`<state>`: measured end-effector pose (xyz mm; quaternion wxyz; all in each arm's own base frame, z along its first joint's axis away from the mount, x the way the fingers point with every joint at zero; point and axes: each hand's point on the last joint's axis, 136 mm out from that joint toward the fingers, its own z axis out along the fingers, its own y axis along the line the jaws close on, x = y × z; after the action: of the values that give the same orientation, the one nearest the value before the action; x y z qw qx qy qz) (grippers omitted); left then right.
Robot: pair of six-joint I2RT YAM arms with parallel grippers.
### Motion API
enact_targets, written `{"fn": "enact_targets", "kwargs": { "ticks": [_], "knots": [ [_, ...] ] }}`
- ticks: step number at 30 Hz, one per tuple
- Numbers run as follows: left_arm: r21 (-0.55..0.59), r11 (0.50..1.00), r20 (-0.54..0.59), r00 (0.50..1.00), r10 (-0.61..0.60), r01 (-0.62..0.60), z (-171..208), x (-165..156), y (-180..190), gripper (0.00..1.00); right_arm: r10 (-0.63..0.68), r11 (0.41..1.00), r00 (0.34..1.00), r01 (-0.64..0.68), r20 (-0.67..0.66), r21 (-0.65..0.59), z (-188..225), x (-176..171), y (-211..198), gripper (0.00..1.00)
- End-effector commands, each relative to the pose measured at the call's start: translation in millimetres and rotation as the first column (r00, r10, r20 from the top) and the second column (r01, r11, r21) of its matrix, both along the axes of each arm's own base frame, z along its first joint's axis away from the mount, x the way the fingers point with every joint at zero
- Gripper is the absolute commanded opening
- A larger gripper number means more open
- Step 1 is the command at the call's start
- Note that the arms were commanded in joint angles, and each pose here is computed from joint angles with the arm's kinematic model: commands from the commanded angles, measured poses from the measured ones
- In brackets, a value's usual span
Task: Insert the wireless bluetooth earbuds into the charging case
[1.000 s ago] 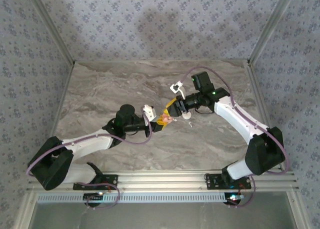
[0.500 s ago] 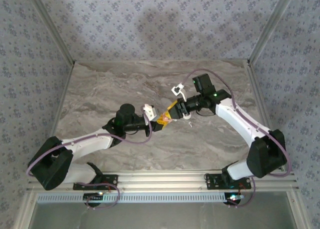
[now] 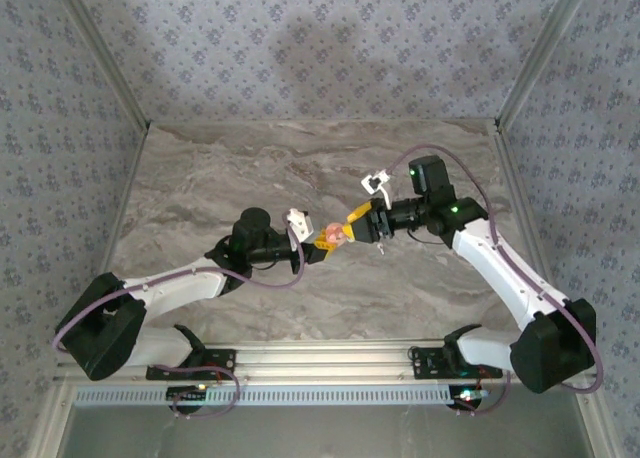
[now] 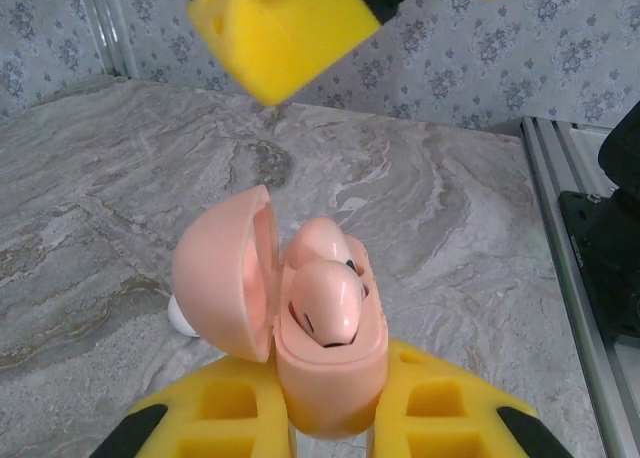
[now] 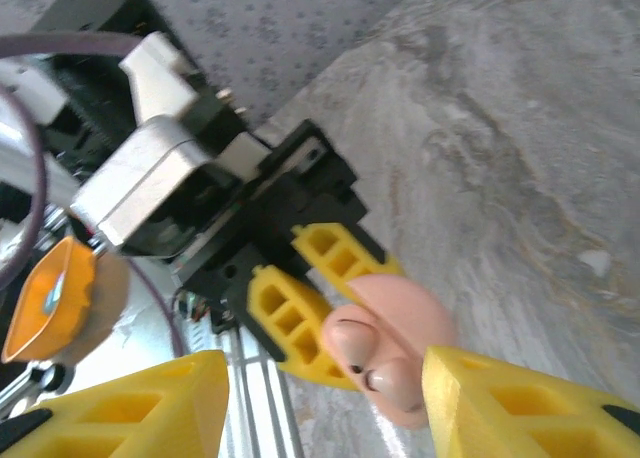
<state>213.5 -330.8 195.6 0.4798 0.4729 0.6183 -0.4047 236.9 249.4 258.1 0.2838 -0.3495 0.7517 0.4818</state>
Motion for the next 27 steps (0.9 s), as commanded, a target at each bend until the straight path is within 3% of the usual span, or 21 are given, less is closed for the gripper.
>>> {"fn": "enact_targets", "kwargs": {
  "ticks": [1, 7, 17, 27],
  "knots": [
    [-0.043, 0.999, 0.037, 0.999, -0.015, 0.016, 20.1, -2.5, -1.4, 0.09, -0.077, 0.997, 0.997, 0.077, 0.003, -0.026, -4.2, 14.9, -6.0, 0.57],
    [-0.053, 0.998, 0.042, 0.999, -0.013, 0.016, 25.0, -3.3, -0.7, 0.09, 0.016, 1.000, 0.996, -0.016, -0.093, -0.004, -13.7, 14.4, 13.8, 0.58],
    [-0.050, 0.999, 0.041, 0.999, -0.001, 0.003, 25.6, -0.9, -0.6, 0.10, 0.163, 0.983, 0.979, -0.151, -0.126, 0.101, -4.1, -6.4, 26.2, 0.57],
    [-0.032, 0.999, 0.016, 1.000, 0.024, -0.023, 18.5, 2.4, 1.2, 0.10, 0.138, 0.982, 0.988, -0.128, -0.065, 0.140, 8.8, -24.2, 9.7, 0.54]
  ]
}}
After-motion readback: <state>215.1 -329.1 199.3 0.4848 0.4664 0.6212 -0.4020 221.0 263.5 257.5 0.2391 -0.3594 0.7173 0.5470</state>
